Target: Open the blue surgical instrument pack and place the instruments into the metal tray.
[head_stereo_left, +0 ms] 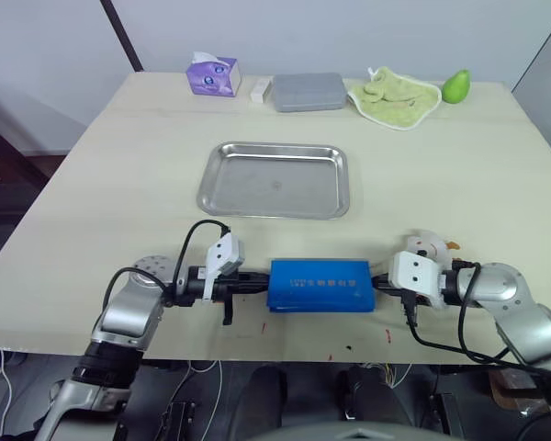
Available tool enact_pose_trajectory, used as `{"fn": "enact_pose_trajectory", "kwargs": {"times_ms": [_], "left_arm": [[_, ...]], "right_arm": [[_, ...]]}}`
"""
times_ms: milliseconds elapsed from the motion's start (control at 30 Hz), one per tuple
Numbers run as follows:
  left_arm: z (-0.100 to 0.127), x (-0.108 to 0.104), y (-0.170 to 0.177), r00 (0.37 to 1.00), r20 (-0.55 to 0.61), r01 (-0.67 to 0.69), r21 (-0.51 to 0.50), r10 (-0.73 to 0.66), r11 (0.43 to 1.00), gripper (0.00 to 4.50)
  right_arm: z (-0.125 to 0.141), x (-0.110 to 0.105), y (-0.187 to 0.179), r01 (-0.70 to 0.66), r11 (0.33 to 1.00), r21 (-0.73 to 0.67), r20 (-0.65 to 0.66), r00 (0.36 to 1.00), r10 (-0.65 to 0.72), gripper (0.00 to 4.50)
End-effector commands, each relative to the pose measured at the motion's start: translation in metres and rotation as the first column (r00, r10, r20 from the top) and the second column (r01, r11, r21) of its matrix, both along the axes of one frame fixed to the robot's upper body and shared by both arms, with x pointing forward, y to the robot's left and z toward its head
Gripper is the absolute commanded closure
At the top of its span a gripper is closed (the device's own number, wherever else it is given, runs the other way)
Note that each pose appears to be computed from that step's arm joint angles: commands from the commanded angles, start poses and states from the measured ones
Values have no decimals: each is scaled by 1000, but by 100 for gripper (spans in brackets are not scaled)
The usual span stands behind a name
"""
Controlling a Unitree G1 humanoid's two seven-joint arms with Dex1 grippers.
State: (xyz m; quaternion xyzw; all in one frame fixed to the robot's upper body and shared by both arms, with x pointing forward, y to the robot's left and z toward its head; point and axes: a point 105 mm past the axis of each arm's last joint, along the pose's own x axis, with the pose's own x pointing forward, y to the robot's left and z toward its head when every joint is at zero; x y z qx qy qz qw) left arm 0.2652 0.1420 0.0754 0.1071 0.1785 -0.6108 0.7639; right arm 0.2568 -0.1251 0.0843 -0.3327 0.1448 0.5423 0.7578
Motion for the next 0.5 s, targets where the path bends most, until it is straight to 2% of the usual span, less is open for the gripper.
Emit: {"fn": "enact_pose_trajectory", "kwargs": {"times_ms": [33,500], "left_arm": [[0,-18,-27,993,-20,117,-52,-118,992,447],[-3,-25,-28,991,-49,120,-50,-122,992,447]], "right_arm": [[5,-16,17,-95,994,52,-15,995,96,450],[-1,-26,15,-110,993,54,-61,992,113,450]]}}
